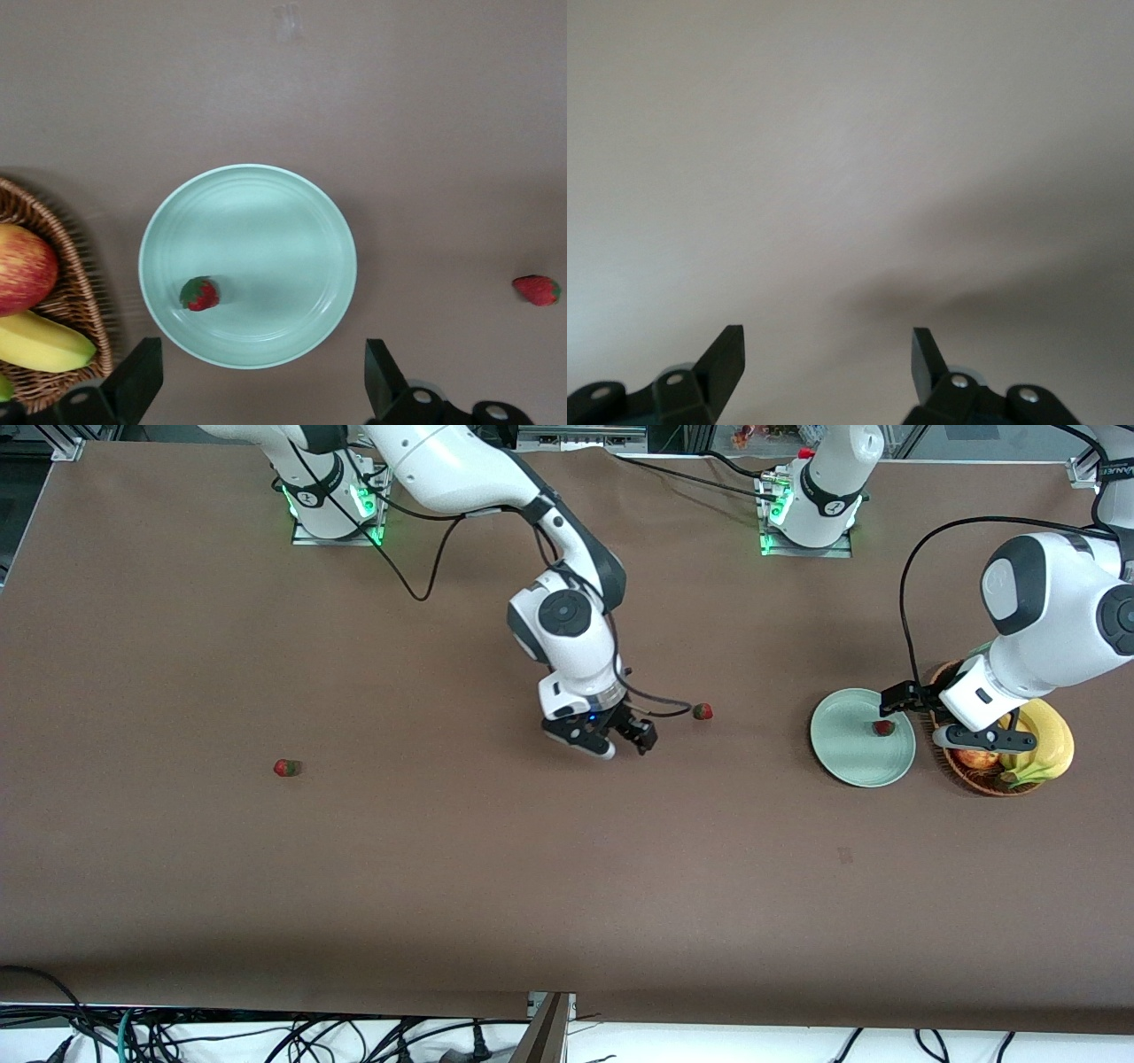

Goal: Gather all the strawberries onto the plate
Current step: 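Grasp the mid-table strawberry with the left gripper while the right gripper reaches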

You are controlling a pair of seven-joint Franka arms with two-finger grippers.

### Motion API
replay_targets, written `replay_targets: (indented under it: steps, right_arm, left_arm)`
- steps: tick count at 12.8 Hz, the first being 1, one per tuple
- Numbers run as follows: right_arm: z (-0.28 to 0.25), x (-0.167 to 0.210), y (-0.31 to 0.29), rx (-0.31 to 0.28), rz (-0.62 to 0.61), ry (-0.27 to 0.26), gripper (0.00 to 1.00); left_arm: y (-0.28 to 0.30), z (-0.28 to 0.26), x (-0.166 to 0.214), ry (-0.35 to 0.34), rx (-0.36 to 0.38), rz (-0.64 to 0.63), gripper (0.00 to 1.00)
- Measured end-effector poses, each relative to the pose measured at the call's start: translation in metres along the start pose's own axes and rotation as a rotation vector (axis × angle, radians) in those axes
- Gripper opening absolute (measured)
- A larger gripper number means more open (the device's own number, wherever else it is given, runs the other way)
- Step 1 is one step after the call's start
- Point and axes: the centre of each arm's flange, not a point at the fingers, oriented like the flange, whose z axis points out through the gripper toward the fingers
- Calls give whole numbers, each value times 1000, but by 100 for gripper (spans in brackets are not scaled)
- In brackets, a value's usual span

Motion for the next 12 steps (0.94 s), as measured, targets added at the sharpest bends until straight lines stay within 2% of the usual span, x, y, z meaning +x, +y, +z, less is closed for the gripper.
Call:
replay_targets:
  steps: [3,5,7,10,12]
  right_arm:
    - [-34,72,57,-168,-188,-30,85]
    - [-50,117,112,-235,-312,-45,85]
    - [-64,162,188,-298,-428,-84,85]
    - [-79,222,318,-356,-555,-124,85]
    - [-76,255,404,-351,-617,-150,85]
  left_arm:
    - [65,7,2,-11,-1,-59,100]
    - [120,18,-4,-1,-1,-102,100]
    - [172,41,-17,20,-6,-144,100]
    - [224,88,-36,23,-21,-248,100]
    - [243,129,-41,19,3,-320,100]
